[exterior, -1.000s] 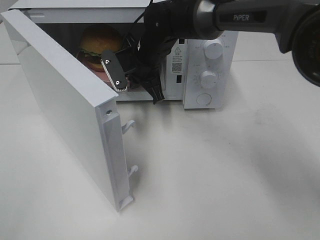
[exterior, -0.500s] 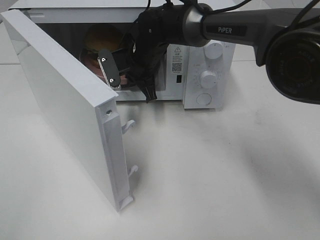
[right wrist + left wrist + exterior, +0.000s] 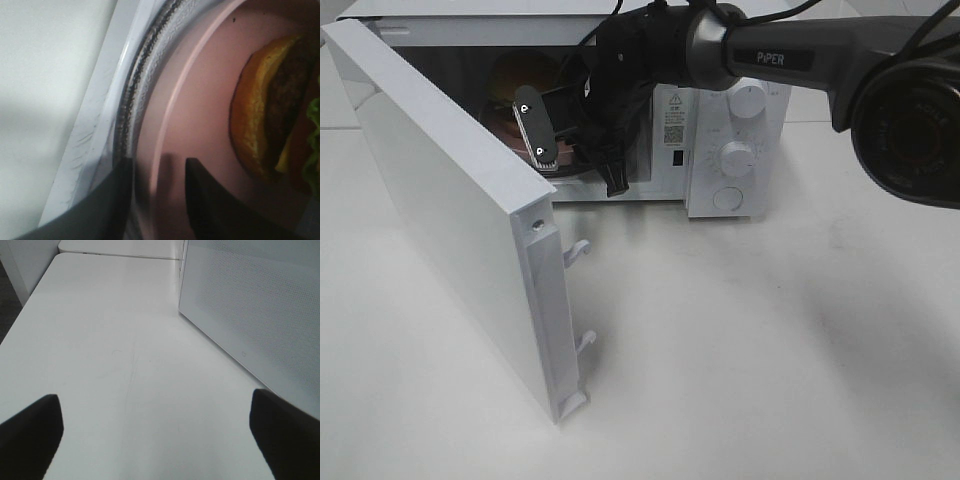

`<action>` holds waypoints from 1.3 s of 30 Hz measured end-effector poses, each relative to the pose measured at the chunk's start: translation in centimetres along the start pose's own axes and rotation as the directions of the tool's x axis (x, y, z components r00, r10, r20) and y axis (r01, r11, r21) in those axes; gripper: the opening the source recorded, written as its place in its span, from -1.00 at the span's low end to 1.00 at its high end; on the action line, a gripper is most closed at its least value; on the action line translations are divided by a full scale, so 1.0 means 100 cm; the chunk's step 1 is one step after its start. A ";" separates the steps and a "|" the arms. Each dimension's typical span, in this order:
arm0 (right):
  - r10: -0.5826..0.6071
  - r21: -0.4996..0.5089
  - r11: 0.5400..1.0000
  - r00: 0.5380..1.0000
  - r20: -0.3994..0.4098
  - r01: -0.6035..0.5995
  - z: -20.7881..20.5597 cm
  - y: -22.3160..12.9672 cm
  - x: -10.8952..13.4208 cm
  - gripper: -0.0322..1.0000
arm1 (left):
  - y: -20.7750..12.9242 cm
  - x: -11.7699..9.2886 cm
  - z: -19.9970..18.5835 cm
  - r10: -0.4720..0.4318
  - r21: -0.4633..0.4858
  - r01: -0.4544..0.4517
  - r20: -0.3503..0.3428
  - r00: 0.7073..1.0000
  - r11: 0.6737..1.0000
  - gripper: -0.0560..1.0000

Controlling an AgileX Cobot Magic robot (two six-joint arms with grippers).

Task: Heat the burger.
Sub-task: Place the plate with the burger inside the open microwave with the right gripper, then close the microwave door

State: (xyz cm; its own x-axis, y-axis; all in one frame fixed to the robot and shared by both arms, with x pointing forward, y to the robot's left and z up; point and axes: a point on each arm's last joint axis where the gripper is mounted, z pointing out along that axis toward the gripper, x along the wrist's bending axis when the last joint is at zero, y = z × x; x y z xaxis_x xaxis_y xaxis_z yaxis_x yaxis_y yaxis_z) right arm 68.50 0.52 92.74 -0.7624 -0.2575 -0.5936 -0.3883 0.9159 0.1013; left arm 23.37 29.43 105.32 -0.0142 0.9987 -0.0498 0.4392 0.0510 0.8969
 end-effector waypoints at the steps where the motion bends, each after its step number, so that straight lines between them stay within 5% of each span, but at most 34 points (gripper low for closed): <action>1: 0.010 -0.007 1.000 1.000 0.000 -0.010 0.000 0.001 0.000 -0.14 | 0.000 0.000 0.000 0.000 0.000 0.000 0.000 1.000 1.000 0.86; 23: 0.074 -0.029 0.997 0.996 -0.045 -0.076 -0.035 -0.003 0.023 0.46 | 0.000 0.000 0.000 0.001 0.000 -0.001 0.000 1.000 1.000 0.86; 39: 0.076 -0.033 0.996 0.997 -0.030 -0.077 -0.082 -0.014 0.061 0.48 | 0.000 0.000 0.000 0.001 0.000 -0.001 0.000 1.000 1.000 0.86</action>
State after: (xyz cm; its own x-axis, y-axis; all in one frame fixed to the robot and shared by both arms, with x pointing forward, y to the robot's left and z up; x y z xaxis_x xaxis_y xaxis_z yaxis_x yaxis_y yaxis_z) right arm 60.09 -4.84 95.53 -0.8050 -0.1966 -0.5598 -0.3456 0.9223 0.1730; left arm 23.37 29.43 105.32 -0.0138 0.9987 -0.0489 0.4392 0.0500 0.8970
